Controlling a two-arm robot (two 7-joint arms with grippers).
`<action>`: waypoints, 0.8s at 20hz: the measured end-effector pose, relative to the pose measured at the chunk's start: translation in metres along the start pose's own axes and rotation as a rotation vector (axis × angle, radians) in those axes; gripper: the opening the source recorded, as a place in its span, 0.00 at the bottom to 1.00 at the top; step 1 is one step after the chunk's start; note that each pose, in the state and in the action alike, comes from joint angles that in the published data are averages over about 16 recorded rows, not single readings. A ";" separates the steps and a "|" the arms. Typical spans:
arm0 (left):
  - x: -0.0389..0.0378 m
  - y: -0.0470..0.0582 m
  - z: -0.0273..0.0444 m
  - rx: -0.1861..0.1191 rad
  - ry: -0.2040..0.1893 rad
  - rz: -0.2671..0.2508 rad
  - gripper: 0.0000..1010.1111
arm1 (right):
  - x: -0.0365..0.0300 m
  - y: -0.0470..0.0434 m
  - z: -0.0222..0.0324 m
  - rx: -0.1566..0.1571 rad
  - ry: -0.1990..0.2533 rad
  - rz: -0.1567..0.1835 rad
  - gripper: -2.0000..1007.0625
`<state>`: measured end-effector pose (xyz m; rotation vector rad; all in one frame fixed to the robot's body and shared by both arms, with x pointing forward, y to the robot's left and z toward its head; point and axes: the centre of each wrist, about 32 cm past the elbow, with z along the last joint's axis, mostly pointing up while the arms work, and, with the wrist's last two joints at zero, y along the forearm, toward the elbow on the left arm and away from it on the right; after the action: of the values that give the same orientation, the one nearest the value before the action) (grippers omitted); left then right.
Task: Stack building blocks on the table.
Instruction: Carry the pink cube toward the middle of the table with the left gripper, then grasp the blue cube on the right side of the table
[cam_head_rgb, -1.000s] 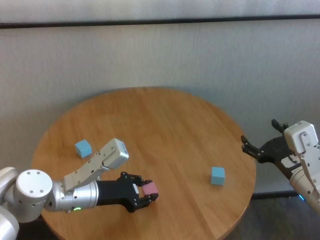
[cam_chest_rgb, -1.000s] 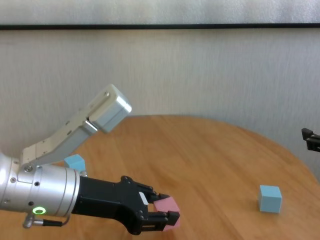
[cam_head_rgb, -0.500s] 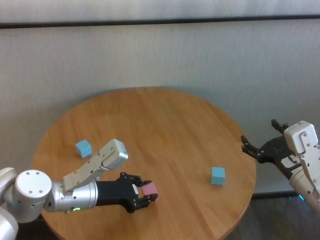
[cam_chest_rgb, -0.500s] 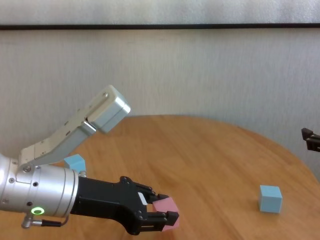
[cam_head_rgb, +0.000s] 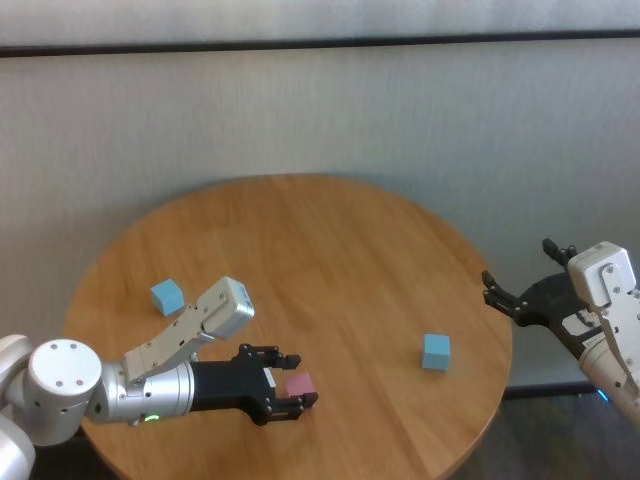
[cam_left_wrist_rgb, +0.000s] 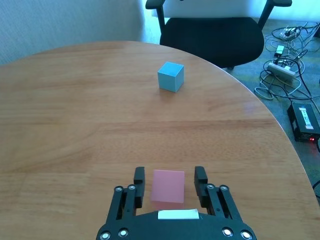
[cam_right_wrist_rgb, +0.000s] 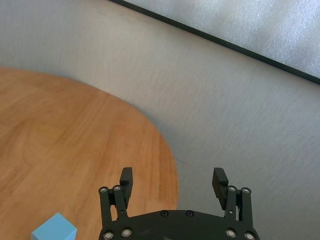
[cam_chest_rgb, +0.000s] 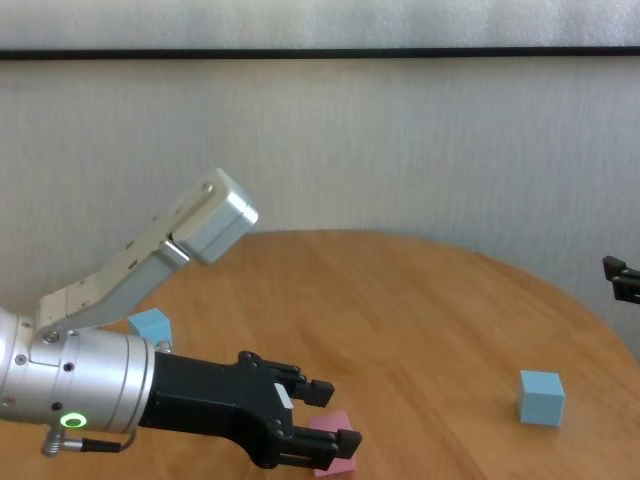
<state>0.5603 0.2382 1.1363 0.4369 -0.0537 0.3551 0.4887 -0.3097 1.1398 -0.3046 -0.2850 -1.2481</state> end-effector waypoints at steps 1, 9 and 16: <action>0.0000 0.000 0.0000 0.000 0.000 0.000 0.63 | 0.0000 0.0000 0.0000 0.000 0.000 0.000 1.00; -0.0011 0.007 0.0030 -0.041 0.010 0.010 0.87 | 0.0000 0.0000 0.0000 0.000 0.000 0.000 1.00; -0.0062 0.025 0.0071 -0.126 0.022 0.127 0.97 | 0.0000 0.0000 0.0000 0.000 0.000 0.000 1.00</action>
<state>0.5459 0.2546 1.1521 0.3056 -0.0820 0.4792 0.4887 -0.3097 1.1398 -0.3046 -0.2849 -1.2481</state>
